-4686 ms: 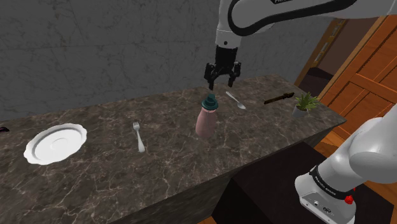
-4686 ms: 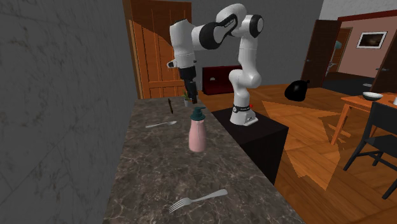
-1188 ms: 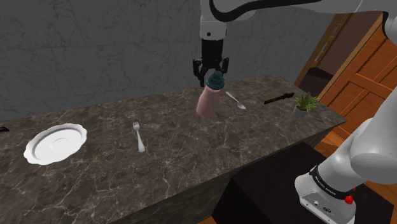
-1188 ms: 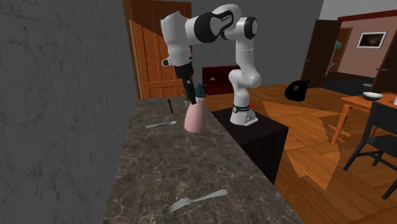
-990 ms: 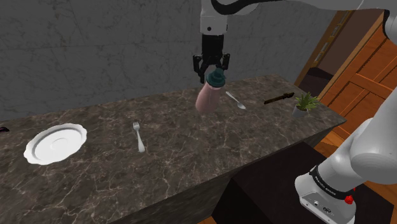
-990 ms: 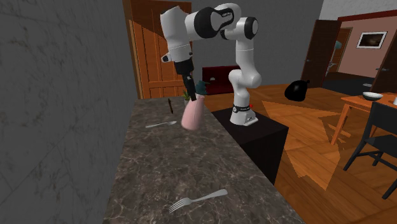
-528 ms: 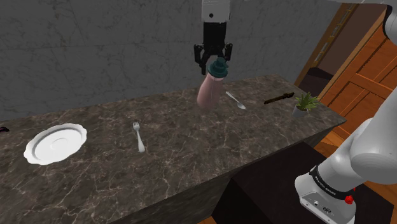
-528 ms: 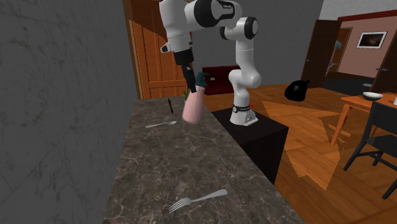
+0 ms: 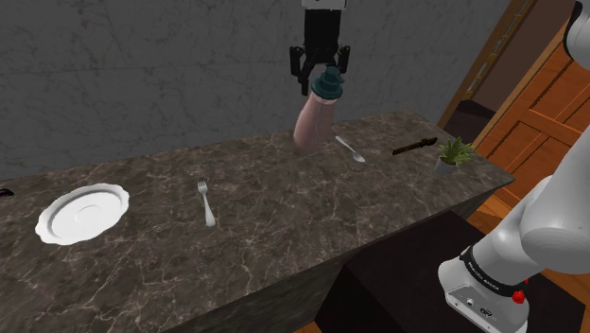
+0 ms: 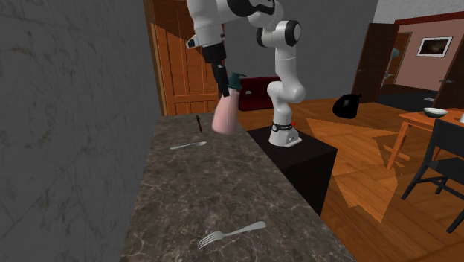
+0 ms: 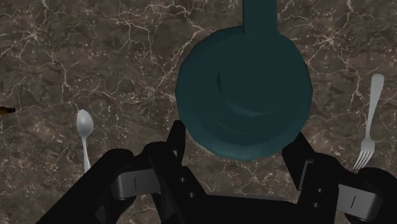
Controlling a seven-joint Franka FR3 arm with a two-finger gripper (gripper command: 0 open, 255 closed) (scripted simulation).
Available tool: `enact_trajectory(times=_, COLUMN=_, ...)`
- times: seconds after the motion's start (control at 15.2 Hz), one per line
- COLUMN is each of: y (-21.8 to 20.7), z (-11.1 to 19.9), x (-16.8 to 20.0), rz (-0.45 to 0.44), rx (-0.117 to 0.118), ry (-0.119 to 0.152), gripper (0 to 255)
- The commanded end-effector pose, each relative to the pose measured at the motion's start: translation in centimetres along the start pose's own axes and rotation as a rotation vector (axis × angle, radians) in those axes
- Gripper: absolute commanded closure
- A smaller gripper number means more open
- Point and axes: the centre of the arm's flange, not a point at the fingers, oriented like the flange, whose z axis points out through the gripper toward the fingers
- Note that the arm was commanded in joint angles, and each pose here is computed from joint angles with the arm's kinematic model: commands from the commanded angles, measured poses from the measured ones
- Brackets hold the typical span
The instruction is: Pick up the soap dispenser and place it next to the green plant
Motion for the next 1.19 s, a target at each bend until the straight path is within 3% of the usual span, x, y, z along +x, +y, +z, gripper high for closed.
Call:
enact_trajectory(times=0.0, y=0.0, z=-1.0, x=-0.2, rz=0.0, rx=0.0, ry=0.0, gripper=255)
enact_trajectory(times=0.99, y=0.0, z=-8.5, x=-2.0, rz=0.0, rx=0.0, ry=0.0, gripper=255)
enact_trajectory(times=1.12, y=2.5, z=-8.3, x=-2.8, rz=0.0, rx=0.0, ry=0.0, gripper=255)
